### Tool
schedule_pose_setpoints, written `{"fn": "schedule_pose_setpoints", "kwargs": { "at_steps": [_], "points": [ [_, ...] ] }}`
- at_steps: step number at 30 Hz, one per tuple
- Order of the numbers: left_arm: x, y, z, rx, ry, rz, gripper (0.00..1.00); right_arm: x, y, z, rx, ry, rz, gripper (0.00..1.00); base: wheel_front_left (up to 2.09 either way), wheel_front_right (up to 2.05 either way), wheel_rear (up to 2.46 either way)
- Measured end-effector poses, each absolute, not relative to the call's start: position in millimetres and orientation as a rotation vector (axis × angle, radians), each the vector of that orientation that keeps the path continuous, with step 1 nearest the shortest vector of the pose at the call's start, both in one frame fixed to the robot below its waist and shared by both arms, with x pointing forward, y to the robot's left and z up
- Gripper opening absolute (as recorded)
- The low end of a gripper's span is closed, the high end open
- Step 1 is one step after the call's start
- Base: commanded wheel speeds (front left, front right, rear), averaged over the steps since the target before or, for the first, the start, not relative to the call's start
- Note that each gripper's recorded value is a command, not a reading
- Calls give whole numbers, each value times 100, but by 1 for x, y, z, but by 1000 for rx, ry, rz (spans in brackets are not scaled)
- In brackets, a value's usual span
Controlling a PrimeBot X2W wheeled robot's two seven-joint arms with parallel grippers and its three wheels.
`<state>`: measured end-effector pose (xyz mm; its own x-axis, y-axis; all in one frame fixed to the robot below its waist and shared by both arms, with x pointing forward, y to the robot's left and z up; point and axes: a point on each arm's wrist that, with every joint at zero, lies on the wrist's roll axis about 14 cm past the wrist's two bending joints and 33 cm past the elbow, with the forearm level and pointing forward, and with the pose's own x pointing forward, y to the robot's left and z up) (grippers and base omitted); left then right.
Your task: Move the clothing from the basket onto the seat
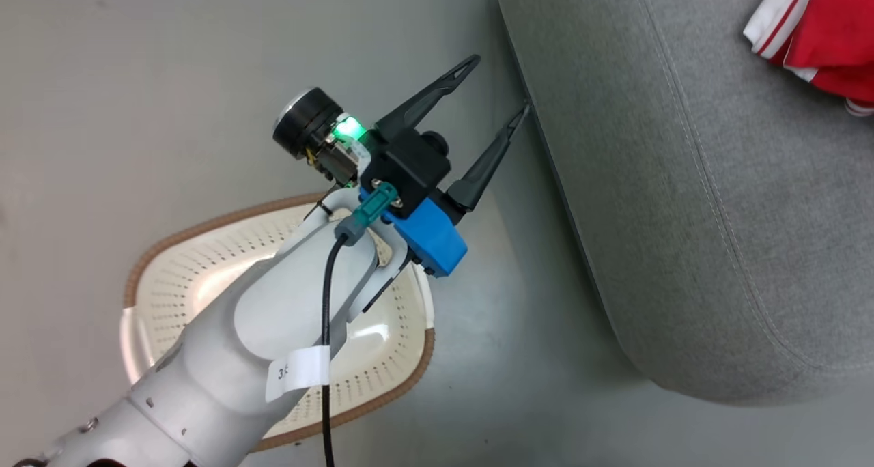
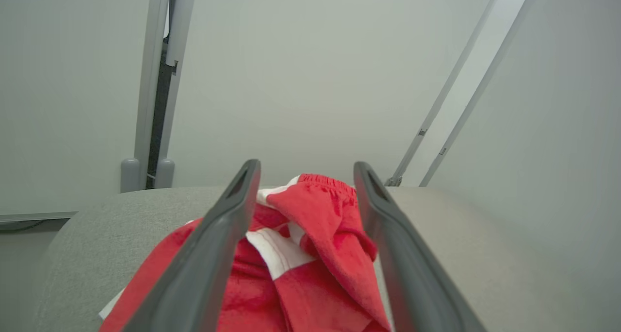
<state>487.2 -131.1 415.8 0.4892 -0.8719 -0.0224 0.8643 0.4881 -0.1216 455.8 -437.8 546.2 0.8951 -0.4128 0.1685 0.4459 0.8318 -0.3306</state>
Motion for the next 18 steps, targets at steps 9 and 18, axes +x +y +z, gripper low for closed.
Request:
{"fn": "schedule_pose_setpoints", "kwargs": {
  "at_steps": [9, 18],
  "points": [
    [509, -67, 476, -107, -34, -789, 100, 479, -354, 547, -268, -166, -264, 100, 0, 0, 0],
    [509, 19, 512, -100, -99, -512, 100, 497, -264, 559, -171, -227, -43, 100, 0, 0, 0]
  ]
}}
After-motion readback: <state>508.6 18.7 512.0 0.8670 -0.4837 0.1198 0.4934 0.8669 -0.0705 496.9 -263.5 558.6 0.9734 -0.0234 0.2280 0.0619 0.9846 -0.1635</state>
